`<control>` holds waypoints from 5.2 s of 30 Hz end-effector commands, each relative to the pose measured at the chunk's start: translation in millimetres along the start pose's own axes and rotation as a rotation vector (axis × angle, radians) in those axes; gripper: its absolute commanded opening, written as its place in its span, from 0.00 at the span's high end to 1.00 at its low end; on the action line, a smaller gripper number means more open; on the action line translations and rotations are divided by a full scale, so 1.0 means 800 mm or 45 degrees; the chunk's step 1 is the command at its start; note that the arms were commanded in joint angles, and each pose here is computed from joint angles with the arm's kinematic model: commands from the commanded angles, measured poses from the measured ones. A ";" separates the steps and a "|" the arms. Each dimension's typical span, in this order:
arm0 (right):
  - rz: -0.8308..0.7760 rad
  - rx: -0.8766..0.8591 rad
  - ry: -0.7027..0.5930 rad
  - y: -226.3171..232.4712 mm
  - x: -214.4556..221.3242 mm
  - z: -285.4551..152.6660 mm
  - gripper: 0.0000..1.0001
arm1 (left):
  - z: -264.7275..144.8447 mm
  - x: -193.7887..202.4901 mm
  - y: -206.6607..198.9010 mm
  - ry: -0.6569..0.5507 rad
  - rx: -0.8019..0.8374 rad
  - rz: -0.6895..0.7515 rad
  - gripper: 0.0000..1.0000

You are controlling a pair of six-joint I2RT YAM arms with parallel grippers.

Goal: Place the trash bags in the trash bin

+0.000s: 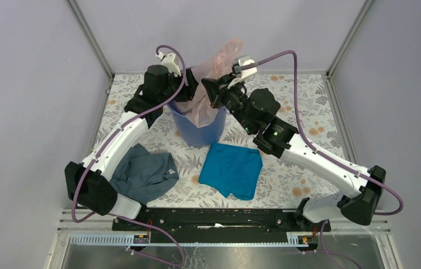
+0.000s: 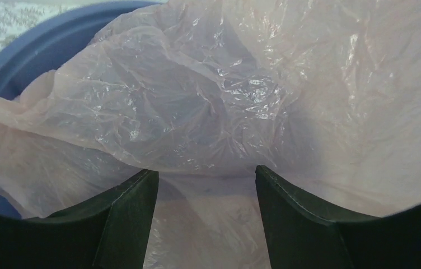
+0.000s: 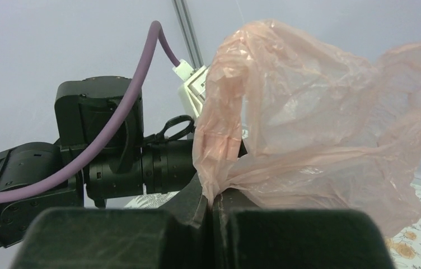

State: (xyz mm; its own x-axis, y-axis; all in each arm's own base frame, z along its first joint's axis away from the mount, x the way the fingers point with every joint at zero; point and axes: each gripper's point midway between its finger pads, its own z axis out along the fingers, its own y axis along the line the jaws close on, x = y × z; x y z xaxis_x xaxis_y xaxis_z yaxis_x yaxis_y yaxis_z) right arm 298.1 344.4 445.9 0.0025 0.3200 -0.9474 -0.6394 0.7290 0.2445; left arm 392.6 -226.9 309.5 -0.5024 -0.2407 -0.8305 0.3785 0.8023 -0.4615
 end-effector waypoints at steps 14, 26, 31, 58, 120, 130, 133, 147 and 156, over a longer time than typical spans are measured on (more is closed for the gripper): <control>0.229 -0.164 0.338 -0.048 0.052 0.035 1.00 | -0.053 -0.054 -0.042 -0.105 0.079 0.008 0.19; 0.263 -0.349 0.708 -0.023 0.133 0.074 1.00 | -0.184 -0.105 0.000 -0.431 -0.239 0.125 0.05; 0.467 -0.468 0.746 0.003 0.154 0.117 1.00 | -0.222 -0.094 0.003 -0.511 -0.244 0.091 0.05; 0.483 -0.413 0.693 -0.005 0.149 0.096 0.49 | -0.200 -0.091 -0.060 -0.353 0.162 -0.160 0.03; 0.404 -0.188 0.283 0.005 0.077 0.055 1.00 | -0.104 -0.078 0.024 -0.167 -0.113 -0.178 0.21; 0.386 -0.219 0.230 0.008 0.051 0.030 1.00 | -0.107 -0.088 0.055 -0.255 -0.408 -0.029 0.22; 0.381 -0.216 0.210 0.005 0.045 0.020 1.00 | -0.100 -0.082 0.069 -0.198 -0.463 -0.034 0.22; 0.384 -0.254 0.107 0.009 0.013 -0.010 1.00 | -0.063 -0.066 0.055 -0.068 -0.276 -0.115 0.47; 0.376 -0.243 0.089 0.004 0.012 -0.018 1.00 | -0.088 -0.068 0.089 -0.154 -0.477 -0.065 0.35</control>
State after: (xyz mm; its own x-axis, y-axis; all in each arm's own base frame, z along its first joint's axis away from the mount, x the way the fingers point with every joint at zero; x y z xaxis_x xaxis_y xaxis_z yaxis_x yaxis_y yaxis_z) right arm 289.8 353.2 402.5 -0.3340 0.3928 -0.8568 -0.7065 0.4973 0.5035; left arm 395.9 -138.9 321.7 -0.5134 -0.3206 -0.7960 0.0781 0.9063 -0.4153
